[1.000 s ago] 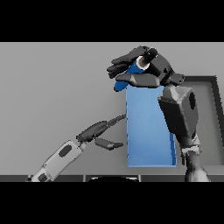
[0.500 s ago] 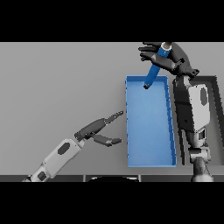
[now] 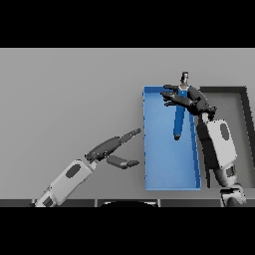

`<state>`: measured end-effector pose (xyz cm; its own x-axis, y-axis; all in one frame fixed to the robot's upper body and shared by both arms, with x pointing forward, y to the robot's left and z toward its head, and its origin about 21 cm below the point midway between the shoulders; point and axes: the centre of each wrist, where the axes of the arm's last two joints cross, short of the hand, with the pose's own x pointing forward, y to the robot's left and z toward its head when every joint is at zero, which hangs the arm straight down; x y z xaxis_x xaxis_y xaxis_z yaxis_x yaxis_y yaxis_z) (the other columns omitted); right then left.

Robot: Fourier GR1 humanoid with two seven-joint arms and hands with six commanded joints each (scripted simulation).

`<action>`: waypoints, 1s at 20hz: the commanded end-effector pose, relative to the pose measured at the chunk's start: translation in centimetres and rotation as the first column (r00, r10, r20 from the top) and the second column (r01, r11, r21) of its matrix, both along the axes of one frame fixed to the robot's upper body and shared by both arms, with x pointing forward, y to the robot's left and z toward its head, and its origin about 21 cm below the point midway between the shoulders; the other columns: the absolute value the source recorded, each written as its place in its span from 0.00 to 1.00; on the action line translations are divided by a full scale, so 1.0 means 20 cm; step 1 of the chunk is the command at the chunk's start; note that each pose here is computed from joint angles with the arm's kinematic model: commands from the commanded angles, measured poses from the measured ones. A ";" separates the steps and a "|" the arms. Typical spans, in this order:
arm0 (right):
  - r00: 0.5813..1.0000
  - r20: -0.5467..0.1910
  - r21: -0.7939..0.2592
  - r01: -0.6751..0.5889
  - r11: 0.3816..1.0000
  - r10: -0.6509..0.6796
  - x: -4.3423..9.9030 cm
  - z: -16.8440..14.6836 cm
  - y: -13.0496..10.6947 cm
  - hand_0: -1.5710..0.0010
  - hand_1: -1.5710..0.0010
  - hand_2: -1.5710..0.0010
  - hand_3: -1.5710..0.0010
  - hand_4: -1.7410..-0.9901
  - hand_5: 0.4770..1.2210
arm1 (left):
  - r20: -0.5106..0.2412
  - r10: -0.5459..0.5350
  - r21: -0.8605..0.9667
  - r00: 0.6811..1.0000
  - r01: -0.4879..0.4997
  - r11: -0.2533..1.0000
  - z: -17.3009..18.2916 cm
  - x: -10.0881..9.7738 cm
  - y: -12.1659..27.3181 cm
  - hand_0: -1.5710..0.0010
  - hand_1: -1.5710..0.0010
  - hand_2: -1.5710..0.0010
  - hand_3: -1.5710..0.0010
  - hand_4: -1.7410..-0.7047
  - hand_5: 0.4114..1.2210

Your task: Pick up the blue pipe and place it into the blue bin.

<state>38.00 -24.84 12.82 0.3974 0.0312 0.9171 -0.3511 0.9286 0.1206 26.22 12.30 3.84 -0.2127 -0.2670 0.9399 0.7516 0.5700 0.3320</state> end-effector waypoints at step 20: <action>0.959 -0.275 -0.434 -0.183 0.882 0.063 -0.04 -0.31 0.05 0.97 0.97 0.98 0.98 0.82 0.32 | -0.016 0.007 -0.004 1.000 -0.007 1.000 0.00 0.01 -0.02 1.00 1.00 1.00 1.00 0.80 0.06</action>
<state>37.23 -23.88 6.53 0.5735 0.4804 0.6635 -0.4802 0.8534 -0.2029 26.48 11.80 3.91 -0.1961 -0.2648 0.9442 0.7527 0.5765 0.3180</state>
